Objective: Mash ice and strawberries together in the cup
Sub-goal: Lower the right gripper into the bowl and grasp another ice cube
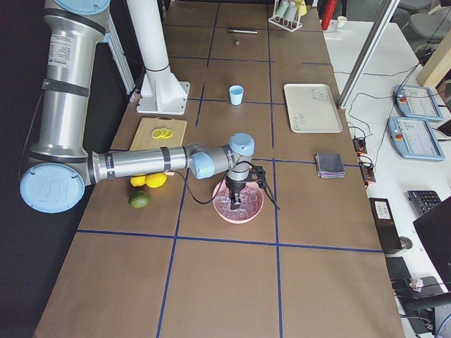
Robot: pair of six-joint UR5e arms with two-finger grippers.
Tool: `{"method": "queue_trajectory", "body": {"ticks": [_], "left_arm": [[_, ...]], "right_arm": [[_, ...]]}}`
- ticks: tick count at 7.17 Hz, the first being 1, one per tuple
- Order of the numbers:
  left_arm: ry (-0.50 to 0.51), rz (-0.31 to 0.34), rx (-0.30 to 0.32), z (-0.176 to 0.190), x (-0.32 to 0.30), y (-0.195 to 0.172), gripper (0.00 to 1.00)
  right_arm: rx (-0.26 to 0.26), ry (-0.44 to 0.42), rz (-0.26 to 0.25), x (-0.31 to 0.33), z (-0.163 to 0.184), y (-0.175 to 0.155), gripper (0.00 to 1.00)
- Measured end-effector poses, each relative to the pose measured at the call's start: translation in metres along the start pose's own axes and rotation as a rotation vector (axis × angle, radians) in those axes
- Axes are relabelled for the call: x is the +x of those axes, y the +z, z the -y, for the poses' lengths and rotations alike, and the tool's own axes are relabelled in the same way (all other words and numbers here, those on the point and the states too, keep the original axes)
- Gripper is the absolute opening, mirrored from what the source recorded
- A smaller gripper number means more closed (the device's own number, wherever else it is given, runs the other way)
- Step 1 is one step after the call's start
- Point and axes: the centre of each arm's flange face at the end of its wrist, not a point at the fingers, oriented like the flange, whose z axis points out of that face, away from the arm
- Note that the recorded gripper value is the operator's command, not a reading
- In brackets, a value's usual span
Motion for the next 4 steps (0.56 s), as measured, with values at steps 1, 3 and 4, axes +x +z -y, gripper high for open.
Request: {"method": "queue_trajectory", "body": {"ticks": [1,3,4], "left_arm": [[0.000,0.000,0.000,0.0000,0.0000,0.0000,1.00],[0.000,0.000,0.001,0.0001,0.0004,-0.0003,1.00],[0.000,0.000,0.001,0.0002,0.0007,-0.0006,1.00]], "right_arm": [[-0.002,-0.001,0.000,-0.0006,-0.0002,0.0011,0.56],[-0.006,0.000,-0.001,-0.0001,-0.0008,0.0025,0.56],[-0.009,0.001,-0.002,0.0008,-0.0012,0.0037,0.56]]}}
